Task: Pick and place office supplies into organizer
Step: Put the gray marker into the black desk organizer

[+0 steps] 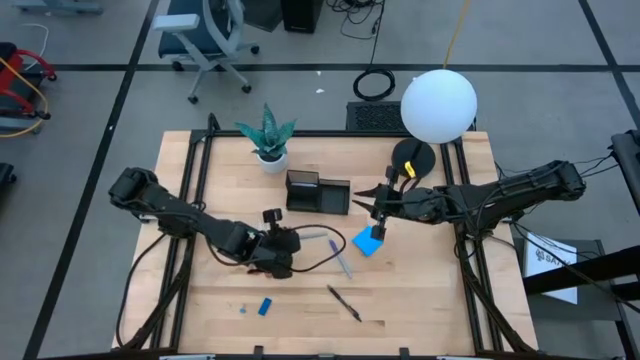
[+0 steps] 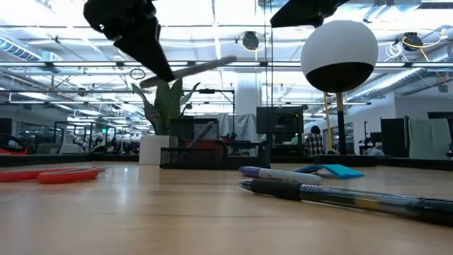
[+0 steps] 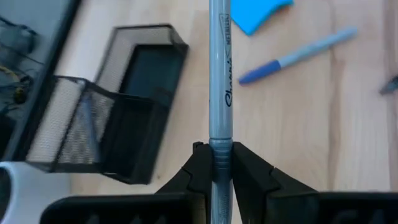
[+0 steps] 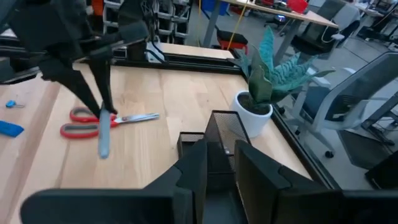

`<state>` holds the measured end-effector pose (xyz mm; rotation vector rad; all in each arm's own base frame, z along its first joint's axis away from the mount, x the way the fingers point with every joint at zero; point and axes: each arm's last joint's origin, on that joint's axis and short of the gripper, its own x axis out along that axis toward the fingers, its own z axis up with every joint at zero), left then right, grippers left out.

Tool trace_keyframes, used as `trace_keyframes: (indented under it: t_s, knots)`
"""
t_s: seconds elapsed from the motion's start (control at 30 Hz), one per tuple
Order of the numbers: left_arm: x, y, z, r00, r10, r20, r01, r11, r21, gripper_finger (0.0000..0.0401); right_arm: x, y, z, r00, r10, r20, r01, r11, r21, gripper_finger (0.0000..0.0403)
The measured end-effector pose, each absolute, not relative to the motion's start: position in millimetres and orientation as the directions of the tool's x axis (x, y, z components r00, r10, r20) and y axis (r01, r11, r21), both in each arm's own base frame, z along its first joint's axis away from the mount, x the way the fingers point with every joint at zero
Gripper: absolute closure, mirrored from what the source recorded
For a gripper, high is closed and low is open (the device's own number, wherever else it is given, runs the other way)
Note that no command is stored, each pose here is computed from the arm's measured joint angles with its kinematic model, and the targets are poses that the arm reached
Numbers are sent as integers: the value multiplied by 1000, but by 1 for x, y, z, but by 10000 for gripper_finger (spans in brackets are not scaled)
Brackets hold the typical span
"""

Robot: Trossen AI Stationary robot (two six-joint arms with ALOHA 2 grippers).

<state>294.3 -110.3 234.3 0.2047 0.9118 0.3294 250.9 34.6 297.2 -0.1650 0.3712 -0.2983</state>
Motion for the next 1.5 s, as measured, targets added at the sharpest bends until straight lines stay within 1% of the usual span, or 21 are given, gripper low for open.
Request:
trace_keyframes:
  t_s: [0.17, 0.23, 0.33, 0.47, 0.63, 0.77, 0.93, 1.03, 1.13, 1.23, 1.33, 1.43, 1.5]
  knots:
    - [290, -109, 244, 593, 444, -672, -283, 896, 343, 358, 252, 36, 300, 903, -303, -306, 256, 949, -184, 330]
    - [287, -109, 246, 595, 473, -650, -309, 881, 359, 358, 253, 39, 302, 923, -264, -279, 223, 960, -169, 330]
    - [287, -109, 249, 605, 503, -618, -346, 864, 365, 358, 255, 43, 300, 965, -166, -201, 139, 980, -142, 330]
    - [286, -110, 254, 625, 523, -579, -384, 852, 355, 358, 254, 46, 300, 997, -57, -43, 50, 988, -148, 330]
    - [284, -115, 259, 651, 544, -530, -415, 839, 352, 358, 248, 46, 292, 991, -1, 131, 27, 981, -194, 330]
    - [286, -122, 263, 687, 540, -486, -418, 841, 344, 358, 242, 45, 284, 975, 21, 221, 21, 982, -186, 330]
    - [293, -130, 268, 765, 471, -440, -357, 878, 319, 358, 237, 44, 282, 957, 28, 288, 24, 985, -174, 330]
    - [295, -132, 267, 831, 369, -416, -271, 922, 277, 358, 237, 45, 282, 953, 70, 294, -16, 983, -184, 326]
    - [296, -128, 271, 892, 280, -354, -213, 952, 218, 358, 236, 45, 283, 952, 70, 299, -17, 984, -175, 316]
    - [286, -120, 269, 912, 253, -323, -182, 955, 236, 358, 237, 45, 282, 952, 69, 297, -18, 985, -173, 300]
    - [278, -113, 271, 949, 203, -243, -158, 969, 193, 358, 237, 45, 282, 952, 70, 298, -18, 985, -173, 278]
    - [272, -107, 273, 986, 98, -137, -82, 989, 123, 358, 236, 45, 282, 952, 69, 300, -21, 987, -161, 251]
    - [270, -103, 270, 995, 54, -84, -46, 994, 96, 358, 236, 45, 283, 951, 68, 303, -24, 989, -148, 231]
